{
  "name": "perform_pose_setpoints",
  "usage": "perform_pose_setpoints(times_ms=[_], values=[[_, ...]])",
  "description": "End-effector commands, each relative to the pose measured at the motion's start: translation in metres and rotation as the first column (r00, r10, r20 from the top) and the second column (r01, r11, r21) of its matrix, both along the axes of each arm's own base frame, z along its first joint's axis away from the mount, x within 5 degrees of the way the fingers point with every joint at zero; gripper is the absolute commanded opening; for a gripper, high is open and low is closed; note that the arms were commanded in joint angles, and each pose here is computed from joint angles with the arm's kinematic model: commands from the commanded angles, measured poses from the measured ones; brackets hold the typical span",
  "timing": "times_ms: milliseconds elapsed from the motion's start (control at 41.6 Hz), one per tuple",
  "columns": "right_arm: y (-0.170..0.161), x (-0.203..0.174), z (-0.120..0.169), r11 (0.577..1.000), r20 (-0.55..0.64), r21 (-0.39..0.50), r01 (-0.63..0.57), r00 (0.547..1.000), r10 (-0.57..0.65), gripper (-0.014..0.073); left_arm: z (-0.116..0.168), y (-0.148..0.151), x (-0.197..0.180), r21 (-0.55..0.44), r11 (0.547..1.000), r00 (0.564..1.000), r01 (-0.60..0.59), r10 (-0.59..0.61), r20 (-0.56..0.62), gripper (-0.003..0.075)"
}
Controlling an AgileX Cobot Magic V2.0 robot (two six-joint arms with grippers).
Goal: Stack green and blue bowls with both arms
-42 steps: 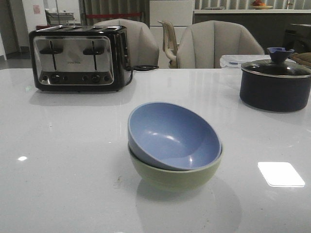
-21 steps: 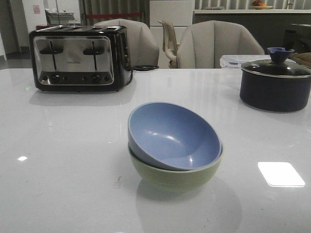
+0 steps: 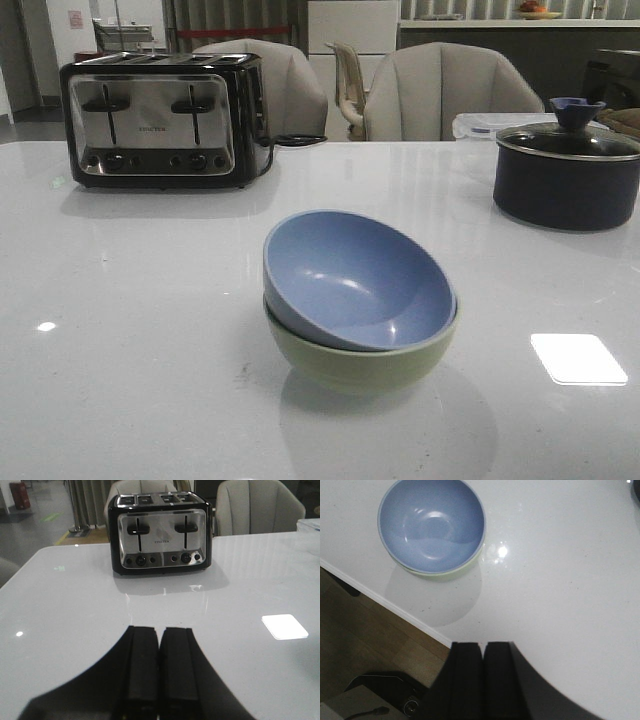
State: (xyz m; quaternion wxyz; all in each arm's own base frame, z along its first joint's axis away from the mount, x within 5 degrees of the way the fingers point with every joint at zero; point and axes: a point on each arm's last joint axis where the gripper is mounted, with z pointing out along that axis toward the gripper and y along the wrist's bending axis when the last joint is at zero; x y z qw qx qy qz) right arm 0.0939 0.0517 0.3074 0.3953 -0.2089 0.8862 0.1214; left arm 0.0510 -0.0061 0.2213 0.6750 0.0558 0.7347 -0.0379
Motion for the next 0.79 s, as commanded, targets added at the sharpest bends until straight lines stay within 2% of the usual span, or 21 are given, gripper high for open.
perform_pose_setpoints(times_ms=[0, 168, 505, 769], values=[[0.001, 0.003, 0.013, 1.000, 0.084, 0.028, -0.004, 0.996, 0.002, 0.0034, 0.006, -0.001, 0.001, -0.039, 0.999, 0.983, 0.006, 0.001, 0.181, 0.0102], [0.001, 0.003, 0.013, 1.000, 0.084, 0.028, -0.004, 0.996, 0.002, 0.0034, -0.007, -0.001, 0.003, -0.052, 0.999, 0.966, 0.013, 0.001, 0.258, 0.0102], [0.001, 0.003, 0.013, 1.000, 0.084, 0.028, -0.004, 0.996, 0.002, 0.0034, -0.006, 0.003, 0.003, -0.053, 0.996, 0.961, -0.066, 0.078, 0.264, 0.0102], [0.001, 0.003, 0.013, 1.000, 0.084, 0.028, -0.004, 0.996, 0.002, 0.0034, -0.006, 0.003, 0.003, -0.053, 0.996, 0.961, -0.066, 0.078, 0.264, 0.0102]])
